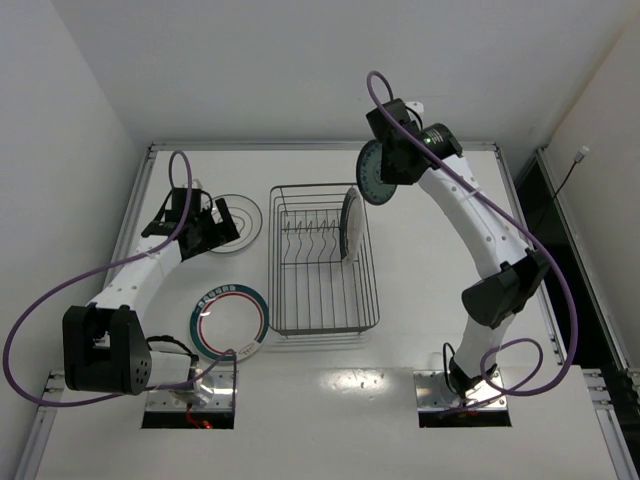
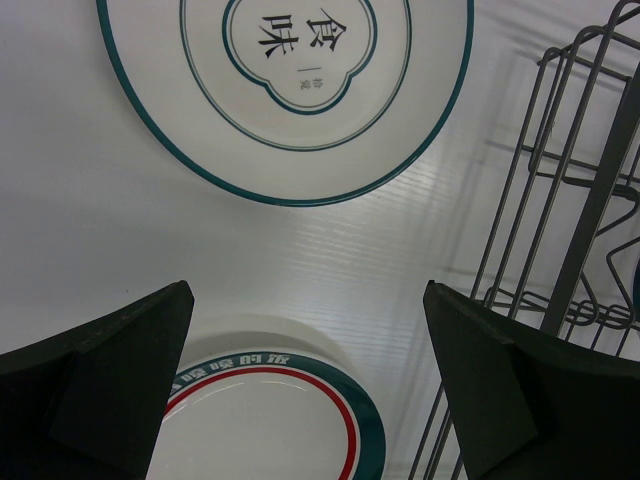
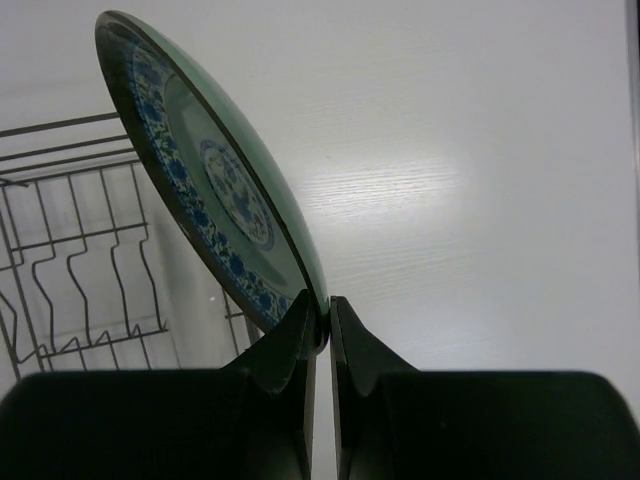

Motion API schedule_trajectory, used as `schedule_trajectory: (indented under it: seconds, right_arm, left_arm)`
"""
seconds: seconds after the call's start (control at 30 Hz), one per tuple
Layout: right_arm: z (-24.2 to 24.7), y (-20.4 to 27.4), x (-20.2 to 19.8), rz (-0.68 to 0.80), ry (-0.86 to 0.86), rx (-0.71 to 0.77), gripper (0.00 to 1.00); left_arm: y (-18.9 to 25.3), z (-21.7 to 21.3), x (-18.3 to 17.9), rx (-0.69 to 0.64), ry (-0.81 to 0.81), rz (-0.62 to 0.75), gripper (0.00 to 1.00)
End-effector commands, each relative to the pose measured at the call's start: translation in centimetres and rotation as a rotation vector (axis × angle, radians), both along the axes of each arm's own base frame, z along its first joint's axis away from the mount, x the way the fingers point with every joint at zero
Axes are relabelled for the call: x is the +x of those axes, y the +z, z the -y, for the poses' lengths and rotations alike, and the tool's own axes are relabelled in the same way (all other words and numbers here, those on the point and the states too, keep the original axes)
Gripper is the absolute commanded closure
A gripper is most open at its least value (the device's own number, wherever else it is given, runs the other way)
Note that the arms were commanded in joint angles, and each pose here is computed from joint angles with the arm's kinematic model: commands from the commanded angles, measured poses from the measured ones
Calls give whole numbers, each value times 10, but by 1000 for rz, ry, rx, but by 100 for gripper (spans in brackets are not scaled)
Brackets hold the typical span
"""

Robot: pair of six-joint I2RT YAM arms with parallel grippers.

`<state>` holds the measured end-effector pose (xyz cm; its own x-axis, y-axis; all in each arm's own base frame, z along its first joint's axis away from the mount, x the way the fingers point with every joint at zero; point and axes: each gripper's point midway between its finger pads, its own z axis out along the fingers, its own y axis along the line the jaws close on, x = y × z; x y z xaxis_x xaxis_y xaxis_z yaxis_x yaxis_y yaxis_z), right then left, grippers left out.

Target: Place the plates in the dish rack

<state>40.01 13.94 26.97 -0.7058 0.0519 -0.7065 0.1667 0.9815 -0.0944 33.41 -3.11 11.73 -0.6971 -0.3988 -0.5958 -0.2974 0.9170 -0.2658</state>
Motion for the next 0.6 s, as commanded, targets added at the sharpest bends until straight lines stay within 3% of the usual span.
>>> schedule_trajectory:
  seconds: [0.0, 0.17, 0.43, 0.57]
  right_arm:
    - [22, 48, -4, 139, -81, 1, 100]
    - [7, 76, -8, 201, -51, 55, 100]
    - [-54, 54, -25, 135, 75, 15, 100]
    - [-78, 20, -30, 31, 105, -32, 100]
  left_arm:
    - [17, -2, 11, -9, 12, 50, 0]
    - [17, -2, 11, -9, 12, 50, 0]
    - [20, -2, 11, -10, 12, 59, 0]
    - [23, -2, 11, -16, 19, 70, 0]
